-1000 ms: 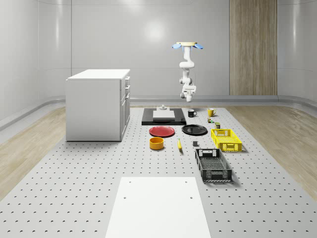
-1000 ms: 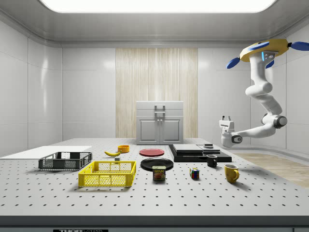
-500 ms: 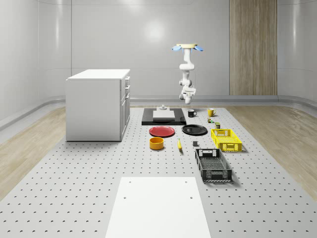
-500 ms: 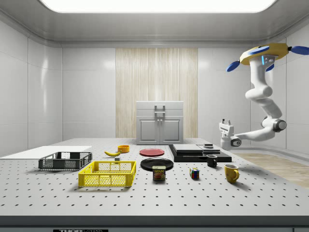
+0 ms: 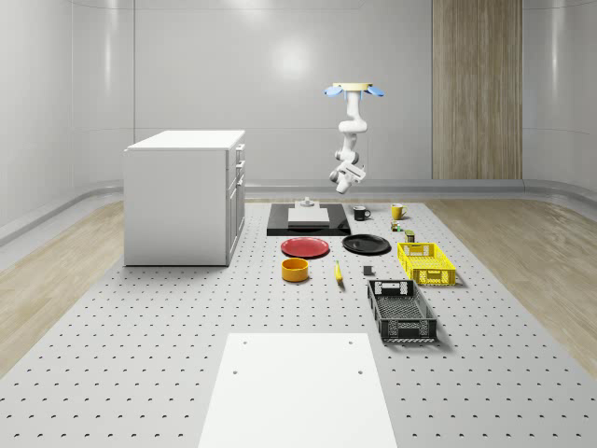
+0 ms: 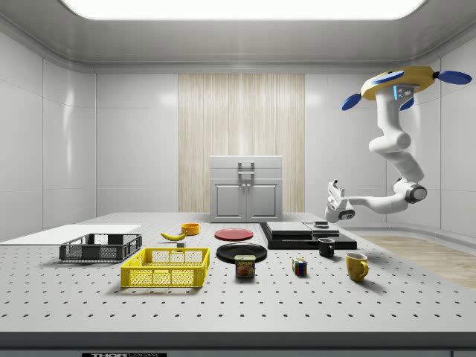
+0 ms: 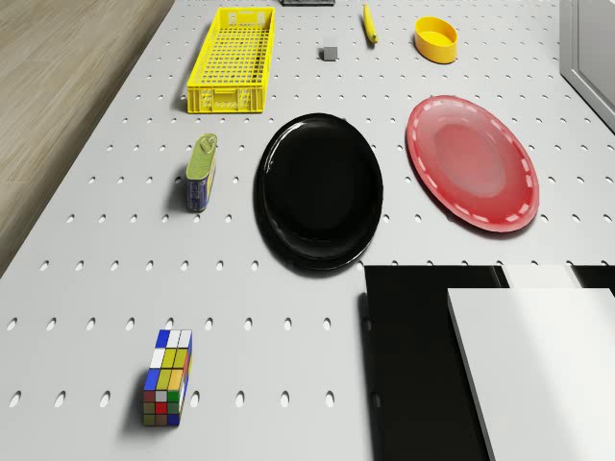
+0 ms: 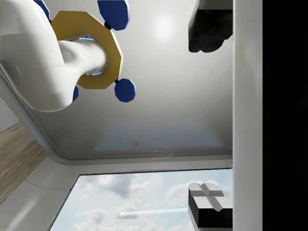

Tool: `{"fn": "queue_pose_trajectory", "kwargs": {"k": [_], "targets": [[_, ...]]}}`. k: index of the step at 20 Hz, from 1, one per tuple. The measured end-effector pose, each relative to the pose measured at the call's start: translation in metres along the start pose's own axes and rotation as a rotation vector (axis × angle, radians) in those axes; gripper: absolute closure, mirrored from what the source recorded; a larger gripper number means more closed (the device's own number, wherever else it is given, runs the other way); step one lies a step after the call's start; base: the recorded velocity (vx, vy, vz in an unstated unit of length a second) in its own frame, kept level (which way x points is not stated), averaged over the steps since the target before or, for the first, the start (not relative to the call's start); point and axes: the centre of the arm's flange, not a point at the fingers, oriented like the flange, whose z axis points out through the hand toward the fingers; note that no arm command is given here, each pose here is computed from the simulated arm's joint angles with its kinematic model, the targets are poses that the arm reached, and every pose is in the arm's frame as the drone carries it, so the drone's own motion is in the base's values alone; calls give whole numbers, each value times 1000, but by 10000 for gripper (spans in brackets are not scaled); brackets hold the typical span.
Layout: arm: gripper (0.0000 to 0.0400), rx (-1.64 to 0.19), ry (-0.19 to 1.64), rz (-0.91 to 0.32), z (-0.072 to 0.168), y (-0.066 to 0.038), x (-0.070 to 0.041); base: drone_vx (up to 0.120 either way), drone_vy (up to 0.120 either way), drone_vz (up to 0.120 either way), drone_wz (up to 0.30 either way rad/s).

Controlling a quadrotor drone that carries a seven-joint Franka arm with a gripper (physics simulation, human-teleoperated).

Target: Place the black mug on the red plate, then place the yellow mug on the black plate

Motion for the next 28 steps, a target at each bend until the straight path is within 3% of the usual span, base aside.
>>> {"fn": "queue_pose_trajectory", "kwargs": {"k": [4, 7, 9, 12, 16, 24, 28], "targets": [[0, -384, 385, -12, 15, -36, -37, 120, 0, -70, 0], [0, -748, 747, -23, 52, -60, -62, 120, 0, -107, 0], [0, -983, 981, -29, 82, -67, -70, 120, 0, -120, 0], [0, -1269, 1264, -38, 122, -66, -70, 120, -80, -120, 0], [0, -1504, 1500, -49, 152, -57, -62, 110, -100, -120, 0], [0, -1682, 1682, -62, 172, -46, -52, 0, 0, -120, 0], [0, -1710, 1712, -65, 175, -44, -50, 0, -120, -120, 0]]}}
